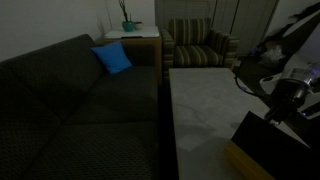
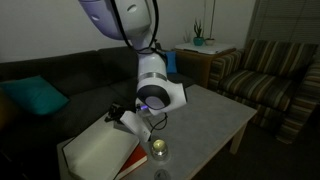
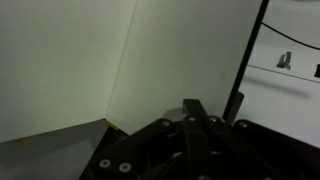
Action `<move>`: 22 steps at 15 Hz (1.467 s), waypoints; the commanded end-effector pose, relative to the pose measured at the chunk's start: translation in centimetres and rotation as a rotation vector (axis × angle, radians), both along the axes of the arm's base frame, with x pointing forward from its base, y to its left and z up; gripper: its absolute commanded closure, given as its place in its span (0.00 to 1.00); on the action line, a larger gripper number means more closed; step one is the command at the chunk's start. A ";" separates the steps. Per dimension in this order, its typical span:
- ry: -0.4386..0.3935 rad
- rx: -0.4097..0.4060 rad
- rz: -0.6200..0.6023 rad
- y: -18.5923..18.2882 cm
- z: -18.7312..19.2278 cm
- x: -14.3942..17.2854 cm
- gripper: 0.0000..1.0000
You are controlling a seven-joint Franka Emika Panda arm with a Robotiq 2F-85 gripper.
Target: Place the lid of the silver container on the table, open the black book, then close the container
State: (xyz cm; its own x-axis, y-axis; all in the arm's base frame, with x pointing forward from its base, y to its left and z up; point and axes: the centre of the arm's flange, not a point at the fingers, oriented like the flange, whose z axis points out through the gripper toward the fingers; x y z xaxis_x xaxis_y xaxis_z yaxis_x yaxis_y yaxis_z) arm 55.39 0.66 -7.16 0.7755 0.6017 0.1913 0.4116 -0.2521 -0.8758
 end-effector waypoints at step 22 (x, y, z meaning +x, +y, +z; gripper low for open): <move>0.013 0.127 0.061 3.6 -3.1 1.3 1.00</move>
State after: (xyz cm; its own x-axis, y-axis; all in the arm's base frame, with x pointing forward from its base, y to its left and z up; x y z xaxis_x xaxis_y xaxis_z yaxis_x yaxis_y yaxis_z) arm 55.57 3.65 -9.42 0.7314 0.6301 0.2608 0.4247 -0.1217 -0.8971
